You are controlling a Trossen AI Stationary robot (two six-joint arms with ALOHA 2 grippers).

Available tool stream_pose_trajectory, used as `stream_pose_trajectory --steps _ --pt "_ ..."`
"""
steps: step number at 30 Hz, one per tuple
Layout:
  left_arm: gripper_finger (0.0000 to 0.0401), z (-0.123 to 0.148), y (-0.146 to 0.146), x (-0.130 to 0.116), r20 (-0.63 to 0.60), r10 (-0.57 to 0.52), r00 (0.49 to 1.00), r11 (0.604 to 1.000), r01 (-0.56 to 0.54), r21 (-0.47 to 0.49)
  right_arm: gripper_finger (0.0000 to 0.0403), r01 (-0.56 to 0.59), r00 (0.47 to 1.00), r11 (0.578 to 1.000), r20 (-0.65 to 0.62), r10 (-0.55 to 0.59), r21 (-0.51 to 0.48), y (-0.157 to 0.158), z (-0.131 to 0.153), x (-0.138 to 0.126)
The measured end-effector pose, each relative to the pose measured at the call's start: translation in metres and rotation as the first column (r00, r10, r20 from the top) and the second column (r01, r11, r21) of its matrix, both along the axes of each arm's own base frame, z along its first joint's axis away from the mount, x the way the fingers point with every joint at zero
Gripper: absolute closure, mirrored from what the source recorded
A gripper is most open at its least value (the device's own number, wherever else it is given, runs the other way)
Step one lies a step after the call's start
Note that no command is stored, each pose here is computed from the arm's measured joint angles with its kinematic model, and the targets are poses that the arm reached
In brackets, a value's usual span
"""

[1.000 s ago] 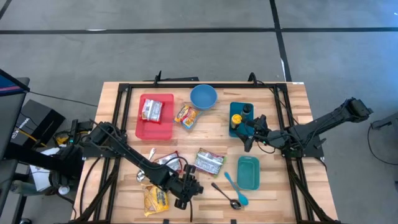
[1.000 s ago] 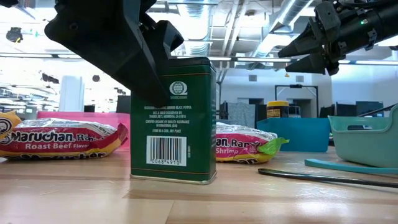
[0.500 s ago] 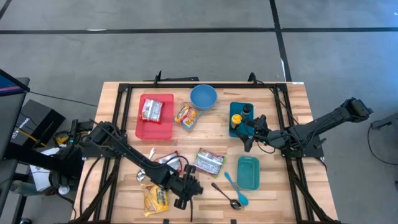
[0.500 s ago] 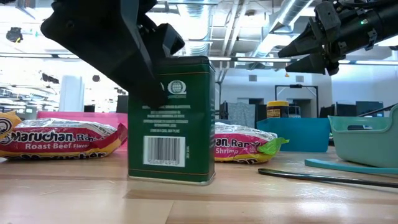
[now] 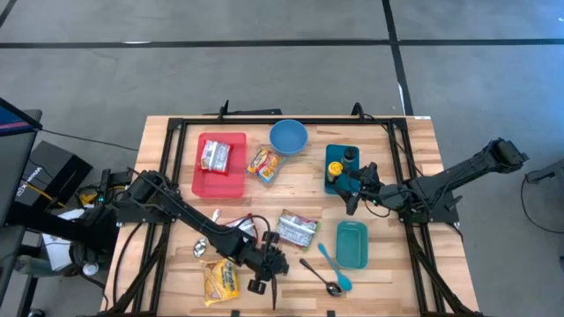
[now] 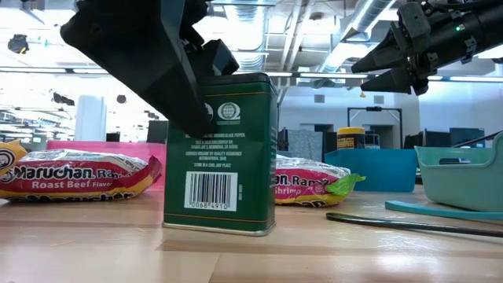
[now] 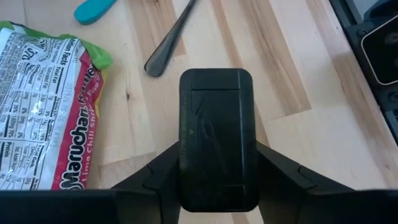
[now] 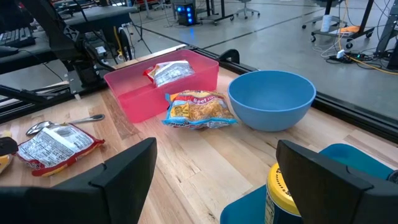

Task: Pick & Place Food Item
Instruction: Put the black seasoning can into the blue bin

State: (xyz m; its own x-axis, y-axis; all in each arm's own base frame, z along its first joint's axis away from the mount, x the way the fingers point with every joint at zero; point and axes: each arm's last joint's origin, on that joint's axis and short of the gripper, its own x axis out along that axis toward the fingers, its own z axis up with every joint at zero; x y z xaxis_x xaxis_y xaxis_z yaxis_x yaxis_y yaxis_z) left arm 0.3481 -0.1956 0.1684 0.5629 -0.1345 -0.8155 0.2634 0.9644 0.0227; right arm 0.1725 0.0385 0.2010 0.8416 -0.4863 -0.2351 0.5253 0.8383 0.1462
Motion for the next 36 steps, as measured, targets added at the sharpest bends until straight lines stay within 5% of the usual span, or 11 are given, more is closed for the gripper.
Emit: stream_pose_trajectory --steps 5,14,36 --pt "0.0280 0.0002 -0.0002 0.0003 0.003 0.000 1.000 1.000 0.000 -0.002 0.0078 0.000 1.000 1.000 0.000 0.000 0.000 0.0000 0.0000 0.0000" --pt "0.0257 0.0002 -0.0001 0.0002 0.003 0.000 1.000 1.000 0.000 -0.002 0.0078 0.001 1.000 1.000 0.000 -0.001 0.000 -0.0001 0.0000 0.0000" --pt "0.0280 0.0003 -0.0003 0.0006 0.009 0.000 1.000 1.000 0.000 -0.005 0.0078 0.001 1.000 1.000 0.000 -0.001 0.000 -0.0001 0.0000 0.0000"
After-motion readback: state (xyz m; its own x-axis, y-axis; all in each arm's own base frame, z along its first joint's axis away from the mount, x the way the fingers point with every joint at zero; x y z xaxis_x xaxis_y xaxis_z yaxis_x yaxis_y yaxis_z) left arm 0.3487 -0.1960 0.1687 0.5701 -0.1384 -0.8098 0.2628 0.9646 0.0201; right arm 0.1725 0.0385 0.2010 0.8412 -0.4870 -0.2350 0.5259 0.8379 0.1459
